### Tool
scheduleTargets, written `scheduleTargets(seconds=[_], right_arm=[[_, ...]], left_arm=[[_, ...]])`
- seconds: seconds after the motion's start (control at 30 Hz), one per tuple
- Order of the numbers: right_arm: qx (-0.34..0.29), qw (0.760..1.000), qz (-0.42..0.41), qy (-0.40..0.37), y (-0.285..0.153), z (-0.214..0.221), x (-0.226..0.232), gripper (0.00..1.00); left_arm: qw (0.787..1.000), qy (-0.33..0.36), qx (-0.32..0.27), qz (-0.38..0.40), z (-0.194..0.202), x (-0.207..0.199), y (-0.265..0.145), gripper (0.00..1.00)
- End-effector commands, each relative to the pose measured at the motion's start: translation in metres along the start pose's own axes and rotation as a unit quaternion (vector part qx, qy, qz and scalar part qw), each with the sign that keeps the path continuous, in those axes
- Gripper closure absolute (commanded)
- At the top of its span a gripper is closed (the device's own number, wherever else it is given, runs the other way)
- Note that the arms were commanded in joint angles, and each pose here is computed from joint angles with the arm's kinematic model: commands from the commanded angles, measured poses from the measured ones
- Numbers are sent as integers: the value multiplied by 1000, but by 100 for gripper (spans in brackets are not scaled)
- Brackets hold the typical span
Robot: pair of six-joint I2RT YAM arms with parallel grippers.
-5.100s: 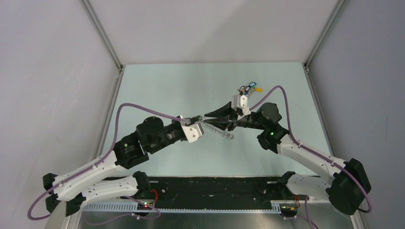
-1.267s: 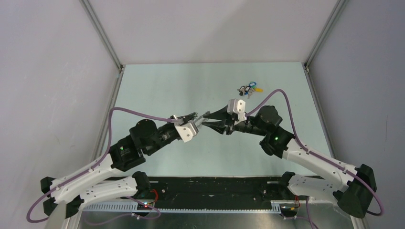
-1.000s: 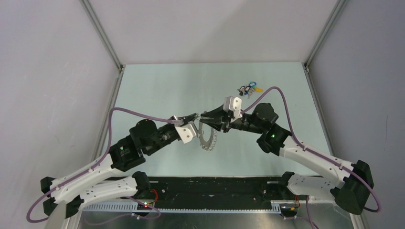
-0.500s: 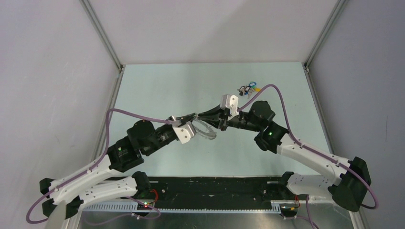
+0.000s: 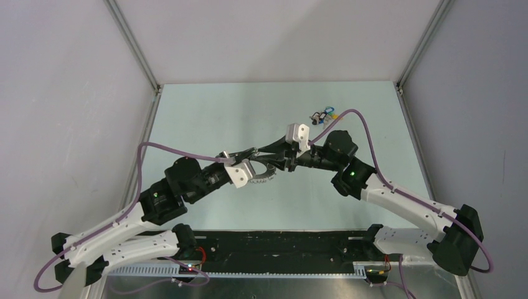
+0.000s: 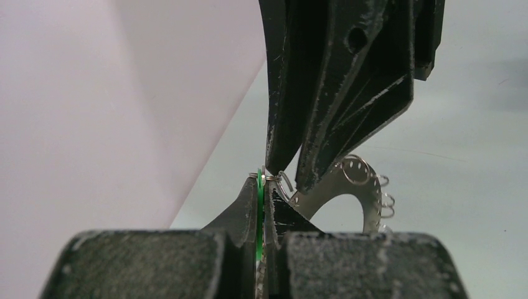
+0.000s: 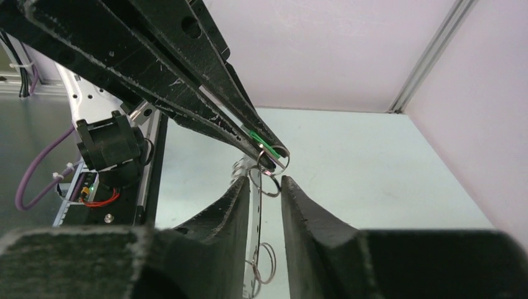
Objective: Remove the keys from the keyring
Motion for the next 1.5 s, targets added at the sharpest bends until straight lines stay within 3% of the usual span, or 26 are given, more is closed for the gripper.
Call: scheduleTargets(seconds=[0.0, 0.3, 0.37, 0.43, 0.77, 1.03, 1.47], right_arm=[[-24, 1000, -6, -12, 3, -24, 0, 68], [-27, 1000, -10, -13, 5, -28, 0, 69], [-27, 999, -14, -12, 6, -28, 1, 73], [-26, 999, -19, -10, 6, -28, 2, 83], [-9, 999, -39, -5, 4, -19, 10, 100], [-15, 1000, -18, -2, -3, -31, 7, 100], [-87, 996, 14, 5, -20, -81, 1, 100]], left_arm=[[999, 2, -38, -17, -17, 10, -4, 100], [999, 2, -41, -13, -18, 9, -4, 100], [999, 2, -41, -13, -18, 9, -4, 100], [999, 3, -40, -14, -18, 9, -4, 100], [999, 3, -40, -18, -18, 11, -6, 100], [999, 3, -34, -25, -16, 13, -6, 100], [999, 3, -33, -12, -15, 7, -1, 100]])
Point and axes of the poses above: each gripper's point midway between its finger pads, its own y axis out along the fingers, its own x axis along the line the jaws close on, z = x × y, the point moved 1 cm from there along -y, back along the fingers
